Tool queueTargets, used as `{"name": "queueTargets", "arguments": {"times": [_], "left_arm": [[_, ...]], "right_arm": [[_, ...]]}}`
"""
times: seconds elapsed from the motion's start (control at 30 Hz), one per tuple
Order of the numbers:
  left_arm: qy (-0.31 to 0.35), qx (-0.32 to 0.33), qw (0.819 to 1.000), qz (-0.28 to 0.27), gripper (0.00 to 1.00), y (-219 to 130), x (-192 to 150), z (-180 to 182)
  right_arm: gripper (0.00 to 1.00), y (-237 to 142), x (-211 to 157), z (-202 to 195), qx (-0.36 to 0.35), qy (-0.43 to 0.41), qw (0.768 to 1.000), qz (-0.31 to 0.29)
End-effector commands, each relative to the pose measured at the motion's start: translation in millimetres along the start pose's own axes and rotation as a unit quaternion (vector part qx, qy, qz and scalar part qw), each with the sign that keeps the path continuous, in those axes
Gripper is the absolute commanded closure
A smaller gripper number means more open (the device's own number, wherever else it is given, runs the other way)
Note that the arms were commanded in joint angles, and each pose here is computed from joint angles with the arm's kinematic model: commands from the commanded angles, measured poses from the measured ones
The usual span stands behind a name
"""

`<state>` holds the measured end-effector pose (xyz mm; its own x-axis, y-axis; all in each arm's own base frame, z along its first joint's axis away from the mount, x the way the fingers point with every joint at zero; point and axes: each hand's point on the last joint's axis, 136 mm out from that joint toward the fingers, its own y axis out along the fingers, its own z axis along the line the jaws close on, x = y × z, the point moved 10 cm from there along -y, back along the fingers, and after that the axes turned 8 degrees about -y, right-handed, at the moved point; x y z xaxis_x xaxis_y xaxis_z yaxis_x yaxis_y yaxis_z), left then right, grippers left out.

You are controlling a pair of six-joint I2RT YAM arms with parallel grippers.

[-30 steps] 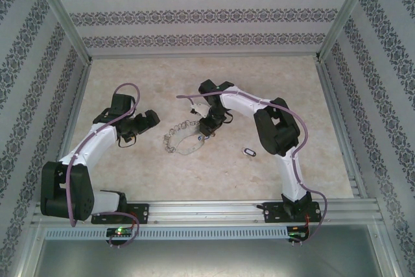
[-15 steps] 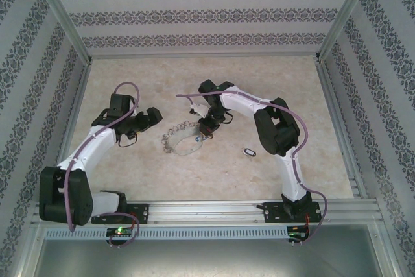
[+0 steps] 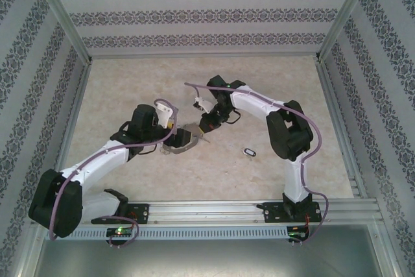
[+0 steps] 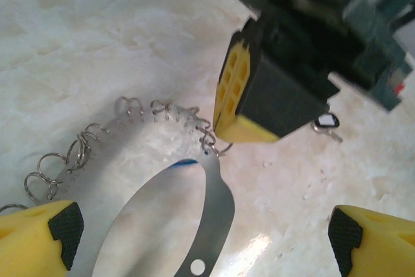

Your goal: Put the keys on the keyring

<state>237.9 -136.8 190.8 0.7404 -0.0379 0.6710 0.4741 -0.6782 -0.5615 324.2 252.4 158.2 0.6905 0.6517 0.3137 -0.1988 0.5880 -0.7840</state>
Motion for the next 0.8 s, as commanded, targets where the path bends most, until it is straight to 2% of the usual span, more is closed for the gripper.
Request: {"name": "queueTargets", "arguments": {"times": [0.0, 0.07, 0.17, 0.3, 0.43, 0.57, 0.67, 0.77], "left_arm": [[0.112, 0.005, 0.993, 0.027, 0.03, 11.1, -3.9, -9.4], [0.157, 0.027, 0.986, 0.051, 0.04, 19.1, -12.8, -14.0], [0.195, 0.031, 0.980, 0.022, 0.06, 22.1, -21.0, -18.4], [0.237, 0.078, 0.968, -0.011, 0.07, 22.2, -28.1, -25.7], [0.343, 0.086, 0.935, -0.007, 0.06, 35.6, -41.8, -48.1], [0.420, 0.191, 0.887, -0.005, 0.09, 51.3, -42.9, -51.7], [0.431, 0.244, 0.869, -0.022, 0.11, 53.7, -42.0, -43.4], [0.446, 0.250, 0.859, -0.012, 0.18, 56.7, -43.6, -41.3]], "right_arm": [[1.00, -13.1, 2.0, 5.2, 0.049, 0.024, 0.998, -0.035], [1.00, -16.6, 2.0, 1.1, 0.058, 0.040, 0.997, -0.044], [1.00, -21.0, 3.4, -6.1, 0.078, 0.065, 0.993, -0.058], [1.00, -26.8, 4.6, -16.8, 0.091, 0.099, 0.988, -0.075], [1.00, -26.0, 2.8, -20.0, 0.093, 0.106, 0.987, -0.079], [1.00, -27.1, 0.8, -18.6, 0.100, 0.109, 0.986, -0.082], [1.00, -33.1, -1.5, -17.0, 0.103, 0.111, 0.984, -0.091], [1.00, -37.5, -2.5, -21.2, 0.104, 0.117, 0.983, -0.100]]}}
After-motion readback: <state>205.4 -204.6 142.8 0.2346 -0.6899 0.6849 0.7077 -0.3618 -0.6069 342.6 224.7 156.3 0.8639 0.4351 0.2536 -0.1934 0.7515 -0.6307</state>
